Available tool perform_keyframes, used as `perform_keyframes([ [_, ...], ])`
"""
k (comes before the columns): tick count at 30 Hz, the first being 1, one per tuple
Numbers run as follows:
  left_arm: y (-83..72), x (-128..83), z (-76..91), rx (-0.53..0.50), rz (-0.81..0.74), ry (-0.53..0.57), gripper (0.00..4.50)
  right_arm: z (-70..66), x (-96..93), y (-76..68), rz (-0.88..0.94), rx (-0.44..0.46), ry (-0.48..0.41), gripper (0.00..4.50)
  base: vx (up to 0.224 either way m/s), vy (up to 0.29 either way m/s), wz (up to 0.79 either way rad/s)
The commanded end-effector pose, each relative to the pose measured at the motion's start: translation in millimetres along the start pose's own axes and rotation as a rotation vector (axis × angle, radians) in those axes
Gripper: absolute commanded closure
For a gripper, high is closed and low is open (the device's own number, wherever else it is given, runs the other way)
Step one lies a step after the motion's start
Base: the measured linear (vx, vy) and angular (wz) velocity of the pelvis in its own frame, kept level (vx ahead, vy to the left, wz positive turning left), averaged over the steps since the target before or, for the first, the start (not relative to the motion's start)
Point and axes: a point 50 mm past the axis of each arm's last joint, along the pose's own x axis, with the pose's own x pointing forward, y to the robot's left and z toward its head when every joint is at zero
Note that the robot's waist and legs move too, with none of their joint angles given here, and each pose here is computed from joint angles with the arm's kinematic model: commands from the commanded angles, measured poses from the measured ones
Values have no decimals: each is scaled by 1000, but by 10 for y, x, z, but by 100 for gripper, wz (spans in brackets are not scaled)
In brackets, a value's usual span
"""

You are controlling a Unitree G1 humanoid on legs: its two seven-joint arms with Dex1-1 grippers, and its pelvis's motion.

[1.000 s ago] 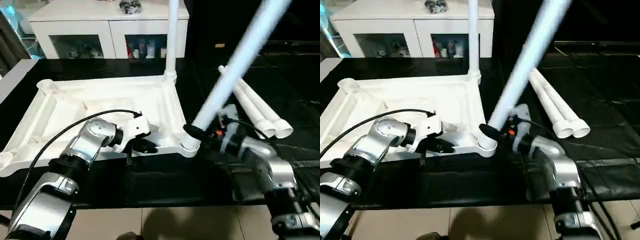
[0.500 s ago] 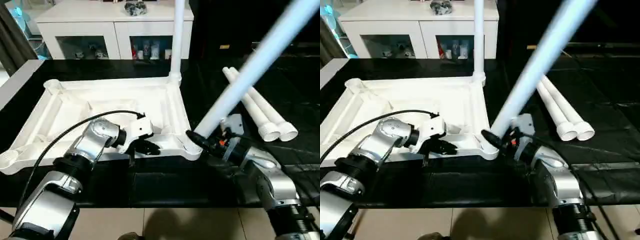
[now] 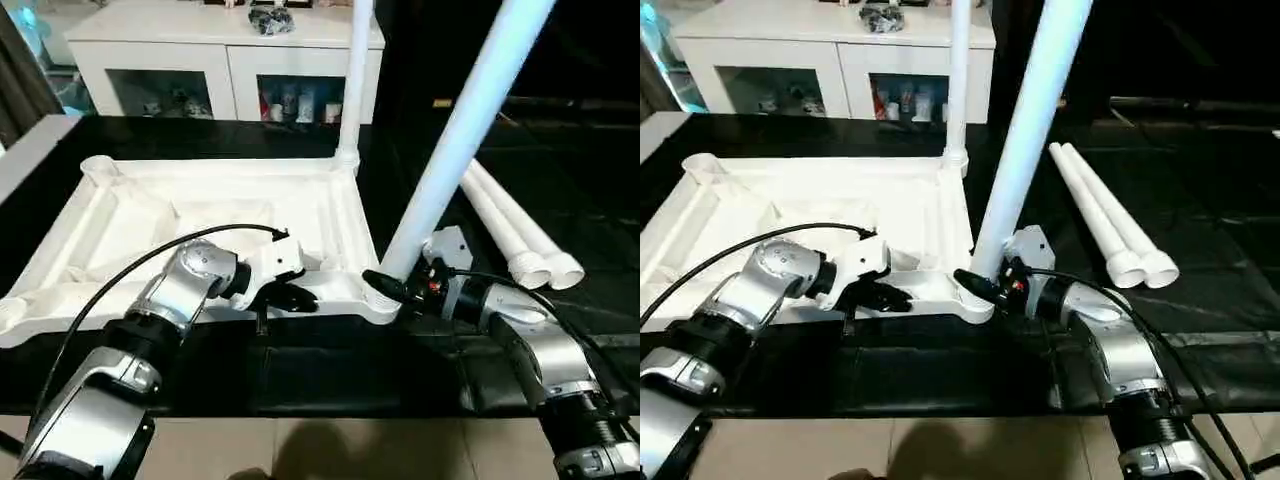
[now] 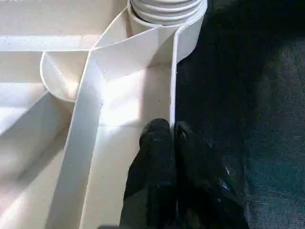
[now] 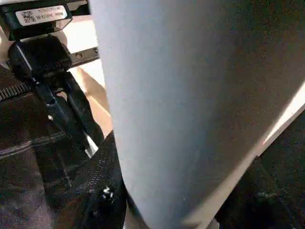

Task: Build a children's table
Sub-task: Insert table leg to table base, then rotate leg to tighten

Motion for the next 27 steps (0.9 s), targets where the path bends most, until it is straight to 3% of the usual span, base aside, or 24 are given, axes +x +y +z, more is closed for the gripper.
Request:
perform_keyframes([
  [1,63,-101,29,0,76,-18,450,-370,13,173,95,96,147,257,0,0,0],
  [10,-6,-35,114,77,-22,-13,450,-311,105,239,130,119,61,257,0,0,0],
  [18,-62,8,160,187,-166,71,450,-351,93,441,345,84,117,257,0,0,0],
  [27,24,2,184,203,-158,103,450,-326,88,465,429,51,148,257,0,0,0],
])
